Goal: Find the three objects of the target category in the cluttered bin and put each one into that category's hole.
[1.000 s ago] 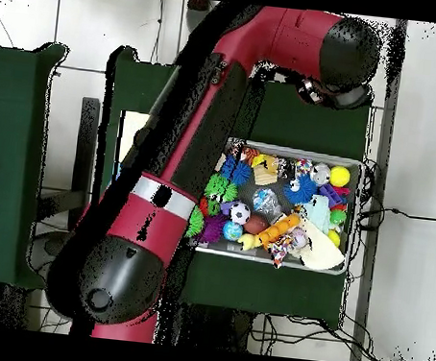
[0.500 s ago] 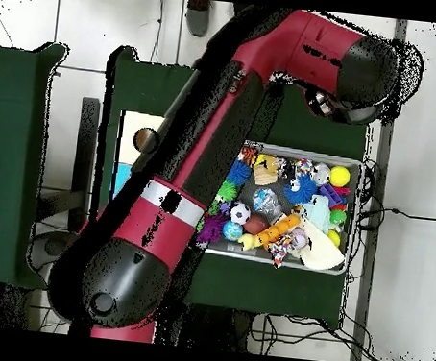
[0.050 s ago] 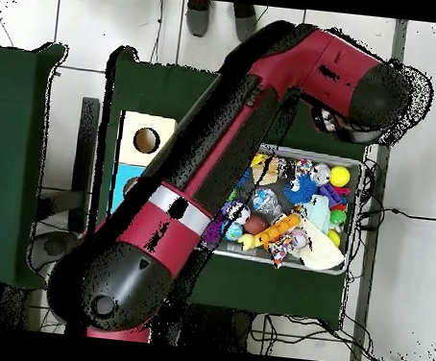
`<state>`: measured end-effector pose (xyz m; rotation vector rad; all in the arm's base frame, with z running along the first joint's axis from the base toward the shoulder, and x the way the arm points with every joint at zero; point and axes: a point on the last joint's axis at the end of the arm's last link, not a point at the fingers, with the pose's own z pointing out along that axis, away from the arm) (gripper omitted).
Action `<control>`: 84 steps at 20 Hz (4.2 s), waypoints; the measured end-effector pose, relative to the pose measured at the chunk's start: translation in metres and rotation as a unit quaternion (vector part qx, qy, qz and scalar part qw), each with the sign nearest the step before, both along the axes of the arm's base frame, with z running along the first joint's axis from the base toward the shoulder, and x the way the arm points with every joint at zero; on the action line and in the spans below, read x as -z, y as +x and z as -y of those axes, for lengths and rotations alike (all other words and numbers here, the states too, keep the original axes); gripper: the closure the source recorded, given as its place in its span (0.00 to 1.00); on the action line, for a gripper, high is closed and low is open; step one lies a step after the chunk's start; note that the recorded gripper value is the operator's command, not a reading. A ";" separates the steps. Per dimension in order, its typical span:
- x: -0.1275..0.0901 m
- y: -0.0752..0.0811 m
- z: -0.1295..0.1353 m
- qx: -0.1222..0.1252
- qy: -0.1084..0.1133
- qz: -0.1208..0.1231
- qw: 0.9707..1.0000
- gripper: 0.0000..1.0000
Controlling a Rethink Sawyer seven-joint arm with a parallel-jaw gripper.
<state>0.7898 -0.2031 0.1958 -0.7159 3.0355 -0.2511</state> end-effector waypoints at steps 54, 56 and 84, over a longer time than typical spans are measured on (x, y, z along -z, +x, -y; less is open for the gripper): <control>0.109 -0.096 -0.034 0.102 0.052 0.041 0.993 0.00; 0.106 -0.099 -0.044 0.100 0.050 0.040 0.993 0.00; 0.106 -0.152 0.011 0.142 0.006 -0.006 0.990 0.00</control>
